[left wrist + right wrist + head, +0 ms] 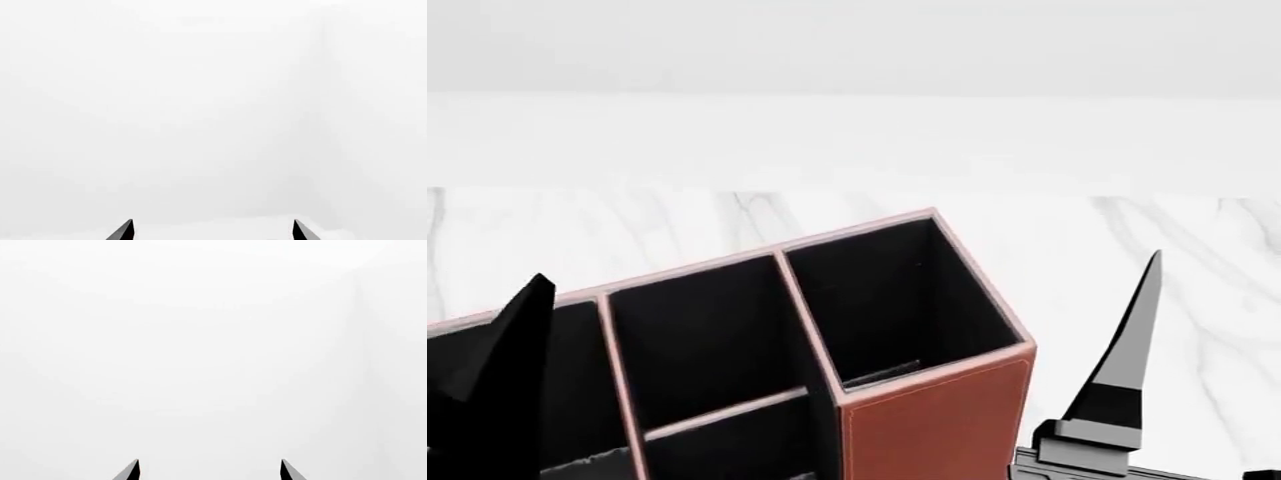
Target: Pick up the book and place it in the front compartment of the caddy.
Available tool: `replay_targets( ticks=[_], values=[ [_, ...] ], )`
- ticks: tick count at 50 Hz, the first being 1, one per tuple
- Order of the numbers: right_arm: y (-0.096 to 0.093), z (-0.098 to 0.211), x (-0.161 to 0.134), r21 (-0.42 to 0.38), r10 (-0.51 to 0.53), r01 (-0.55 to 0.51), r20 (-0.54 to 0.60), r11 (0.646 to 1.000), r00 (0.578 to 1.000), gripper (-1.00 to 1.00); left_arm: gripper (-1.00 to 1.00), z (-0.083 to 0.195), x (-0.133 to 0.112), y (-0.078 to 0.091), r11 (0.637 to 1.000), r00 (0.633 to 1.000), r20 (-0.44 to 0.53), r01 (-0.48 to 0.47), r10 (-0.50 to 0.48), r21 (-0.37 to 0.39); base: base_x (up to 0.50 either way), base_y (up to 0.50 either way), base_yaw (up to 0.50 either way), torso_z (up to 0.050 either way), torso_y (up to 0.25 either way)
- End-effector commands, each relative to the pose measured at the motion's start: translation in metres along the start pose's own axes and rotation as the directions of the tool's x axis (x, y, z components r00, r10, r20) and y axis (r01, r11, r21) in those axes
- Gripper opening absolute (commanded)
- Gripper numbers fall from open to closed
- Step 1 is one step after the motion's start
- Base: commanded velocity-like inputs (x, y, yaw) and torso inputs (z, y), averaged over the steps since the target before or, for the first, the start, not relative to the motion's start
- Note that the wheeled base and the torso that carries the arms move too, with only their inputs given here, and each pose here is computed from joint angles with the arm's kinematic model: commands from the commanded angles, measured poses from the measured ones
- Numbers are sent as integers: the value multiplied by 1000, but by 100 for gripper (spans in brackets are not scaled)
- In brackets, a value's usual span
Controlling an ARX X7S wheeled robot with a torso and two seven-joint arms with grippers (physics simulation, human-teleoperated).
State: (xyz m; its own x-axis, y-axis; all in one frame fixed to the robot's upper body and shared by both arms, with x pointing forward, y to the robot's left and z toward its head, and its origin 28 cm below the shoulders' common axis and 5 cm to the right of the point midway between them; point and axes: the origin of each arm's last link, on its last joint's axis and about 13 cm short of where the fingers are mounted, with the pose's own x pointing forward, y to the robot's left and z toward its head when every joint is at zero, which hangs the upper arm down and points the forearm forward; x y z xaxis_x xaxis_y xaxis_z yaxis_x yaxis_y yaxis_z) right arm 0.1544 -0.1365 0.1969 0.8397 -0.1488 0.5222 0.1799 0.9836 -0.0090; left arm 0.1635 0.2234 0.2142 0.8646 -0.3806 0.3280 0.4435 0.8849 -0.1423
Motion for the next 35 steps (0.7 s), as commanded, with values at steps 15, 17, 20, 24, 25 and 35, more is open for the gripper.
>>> replay_targets(
  ticks=[15,17,20,24,25,35],
  values=[
    [-2,4,1,-10,3,-3,9,1000,1000,100,100,10,0,-15,887,826,-345,458,-446,-51,0,0,0,0,0],
    [-2,4,1,-10,2,-2,10,1000,1000,100,100,9,-1,-16,879,809,-367,475,-459,-53,0,0,0,0,0],
    [-2,5,1,-15,5,-5,15,1000,1000,100,100,7,-3,-19,864,785,-393,501,-479,-52,0,0,0,0,0],
    [-2,5,1,-18,4,-3,16,1000,1000,100,100,4,-5,-22,840,744,-441,541,-502,-44,0,0,0,0,0],
    [-2,5,1,-24,2,-2,16,1000,1000,100,100,4,-5,-22,839,740,-448,541,-502,-47,0,0,0,0,0],
    [-2,4,1,-24,6,-6,14,1000,1000,100,100,-3,5,-28,785,659,-536,619,-528,-12,0,0,0,0,0]
  ],
)
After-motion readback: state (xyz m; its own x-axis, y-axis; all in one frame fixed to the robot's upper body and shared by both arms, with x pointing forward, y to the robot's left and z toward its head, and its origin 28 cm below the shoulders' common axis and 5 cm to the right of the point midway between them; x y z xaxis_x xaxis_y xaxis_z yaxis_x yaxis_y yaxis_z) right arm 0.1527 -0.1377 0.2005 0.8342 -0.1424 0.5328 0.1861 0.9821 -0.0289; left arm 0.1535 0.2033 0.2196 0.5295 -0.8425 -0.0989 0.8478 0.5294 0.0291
